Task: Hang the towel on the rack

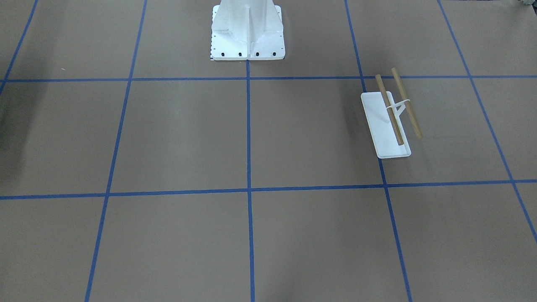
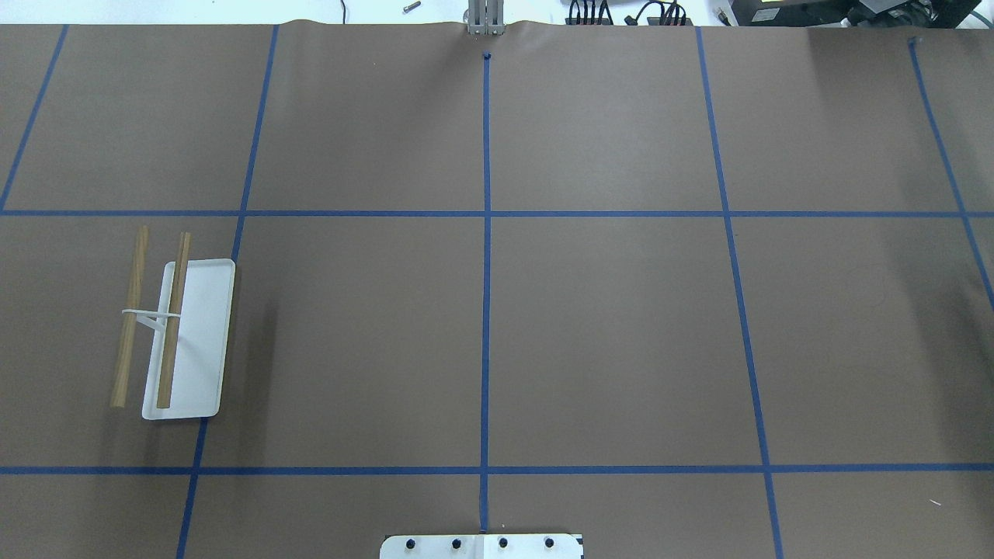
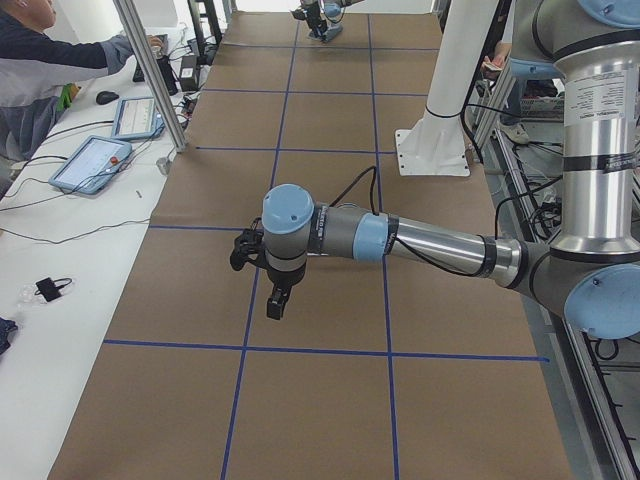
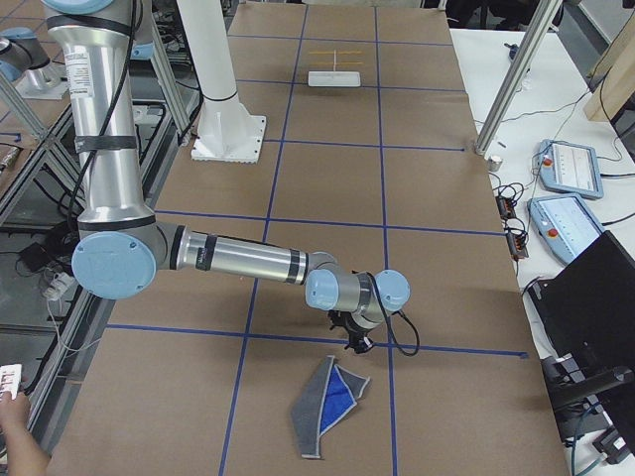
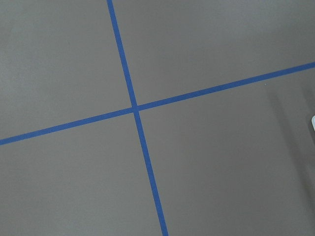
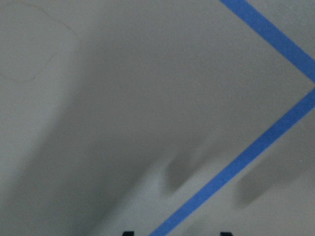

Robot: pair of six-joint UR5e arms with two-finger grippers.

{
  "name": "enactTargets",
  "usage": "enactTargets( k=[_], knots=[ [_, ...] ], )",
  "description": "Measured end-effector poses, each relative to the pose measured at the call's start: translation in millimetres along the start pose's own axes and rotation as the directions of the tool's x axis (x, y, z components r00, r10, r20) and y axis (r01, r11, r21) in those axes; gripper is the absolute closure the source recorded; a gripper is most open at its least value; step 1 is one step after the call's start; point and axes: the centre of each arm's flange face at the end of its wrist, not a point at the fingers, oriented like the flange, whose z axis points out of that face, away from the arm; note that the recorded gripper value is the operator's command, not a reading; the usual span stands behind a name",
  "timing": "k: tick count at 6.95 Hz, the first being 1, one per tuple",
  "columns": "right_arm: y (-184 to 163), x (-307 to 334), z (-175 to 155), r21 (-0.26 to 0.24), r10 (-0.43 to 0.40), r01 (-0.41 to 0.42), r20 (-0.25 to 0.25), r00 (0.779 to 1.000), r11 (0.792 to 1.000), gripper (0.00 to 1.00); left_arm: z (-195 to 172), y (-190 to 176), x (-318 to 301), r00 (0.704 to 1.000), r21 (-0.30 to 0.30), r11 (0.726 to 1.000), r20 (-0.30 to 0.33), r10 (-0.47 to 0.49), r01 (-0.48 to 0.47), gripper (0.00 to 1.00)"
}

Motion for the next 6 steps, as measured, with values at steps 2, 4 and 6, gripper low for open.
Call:
enactTargets(
  k=[2, 4, 6],
  knots=[
    [20, 7, 2, -0.041, -0.072, 0.071, -0.009, 0.997, 0.997, 0.34, 0, 0, 2, 1.000, 0.002, 1.000, -0.016, 0.000, 0.000, 0.02],
    [30, 13, 10, -0.071, -0.081, 0.080, -0.012, 0.997, 0.994, 0.34, -1, 0, 3, 1.000, 0.005, 1.000, -0.025, 0.002, -0.002, 0.02],
    [36, 19, 20, -0.086, -0.067, 0.067, -0.001, 0.998, 0.994, 0.34, -1, 0, 3, 1.000, 0.006, 1.000, -0.026, 0.002, -0.002, 0.02]
  ],
)
